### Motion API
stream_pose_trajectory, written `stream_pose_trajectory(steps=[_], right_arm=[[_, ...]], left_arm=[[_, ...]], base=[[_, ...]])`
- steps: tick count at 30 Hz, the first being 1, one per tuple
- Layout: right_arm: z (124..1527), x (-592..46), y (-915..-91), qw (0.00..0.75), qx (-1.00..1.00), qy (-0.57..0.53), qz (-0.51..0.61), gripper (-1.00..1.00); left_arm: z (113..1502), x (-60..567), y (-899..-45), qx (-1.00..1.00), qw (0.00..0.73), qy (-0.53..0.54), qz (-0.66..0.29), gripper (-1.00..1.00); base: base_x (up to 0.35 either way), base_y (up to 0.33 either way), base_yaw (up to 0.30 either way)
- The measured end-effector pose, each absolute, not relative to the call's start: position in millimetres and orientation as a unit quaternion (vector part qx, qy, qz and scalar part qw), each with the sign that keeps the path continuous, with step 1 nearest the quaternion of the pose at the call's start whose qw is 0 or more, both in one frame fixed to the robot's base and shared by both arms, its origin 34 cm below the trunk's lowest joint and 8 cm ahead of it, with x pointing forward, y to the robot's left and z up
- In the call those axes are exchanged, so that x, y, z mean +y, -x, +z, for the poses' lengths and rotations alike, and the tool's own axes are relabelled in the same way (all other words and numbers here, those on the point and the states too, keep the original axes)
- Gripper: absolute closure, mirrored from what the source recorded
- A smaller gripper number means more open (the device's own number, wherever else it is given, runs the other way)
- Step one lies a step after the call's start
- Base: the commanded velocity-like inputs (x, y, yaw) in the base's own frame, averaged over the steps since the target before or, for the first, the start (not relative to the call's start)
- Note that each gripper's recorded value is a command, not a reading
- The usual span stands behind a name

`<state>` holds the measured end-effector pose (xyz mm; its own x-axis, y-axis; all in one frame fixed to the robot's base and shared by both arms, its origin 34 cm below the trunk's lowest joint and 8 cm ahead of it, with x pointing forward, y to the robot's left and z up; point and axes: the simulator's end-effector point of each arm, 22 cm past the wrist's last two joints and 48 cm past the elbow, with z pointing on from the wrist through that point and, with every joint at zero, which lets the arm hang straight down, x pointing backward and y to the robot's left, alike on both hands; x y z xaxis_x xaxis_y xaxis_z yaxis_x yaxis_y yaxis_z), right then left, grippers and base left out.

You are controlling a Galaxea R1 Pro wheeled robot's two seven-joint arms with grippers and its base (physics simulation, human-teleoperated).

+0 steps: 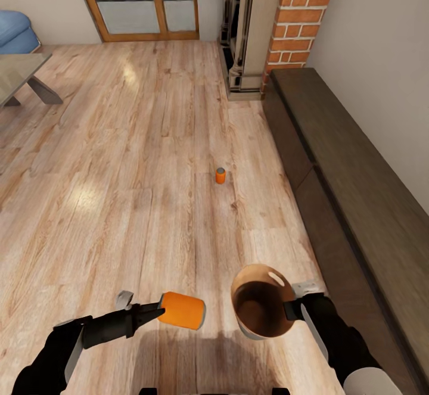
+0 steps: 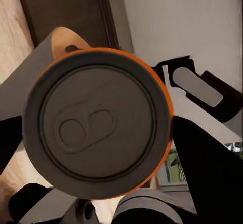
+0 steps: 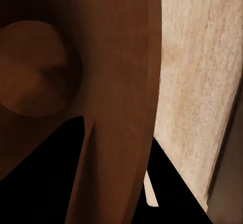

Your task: Put the three can of soda from the living room inside the tash can in the kitchen.

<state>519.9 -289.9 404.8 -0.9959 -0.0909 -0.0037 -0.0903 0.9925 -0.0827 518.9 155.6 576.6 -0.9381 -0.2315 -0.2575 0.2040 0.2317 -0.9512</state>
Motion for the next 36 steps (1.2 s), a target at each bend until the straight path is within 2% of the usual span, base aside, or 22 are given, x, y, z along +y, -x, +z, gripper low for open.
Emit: stream_pose_trajectory(steps=[17, 36], right_arm=[[401.1, -276.5, -514.6, -0.003, 0.998, 0.061, -0.036, 1.0], [389.0, -273.9, -509.4, 0.002, 0.997, 0.062, -0.035, 1.0]], left_arm=[[586.8, 114.5, -520.4, 0.737, 0.179, 0.023, -0.651, 1.0], [589.3, 106.3, -520.7, 0.731, 0.161, 0.045, -0.661, 1.0]], base=[[0.0, 0.0, 0.0], [0.0, 0.0, 0.0]])
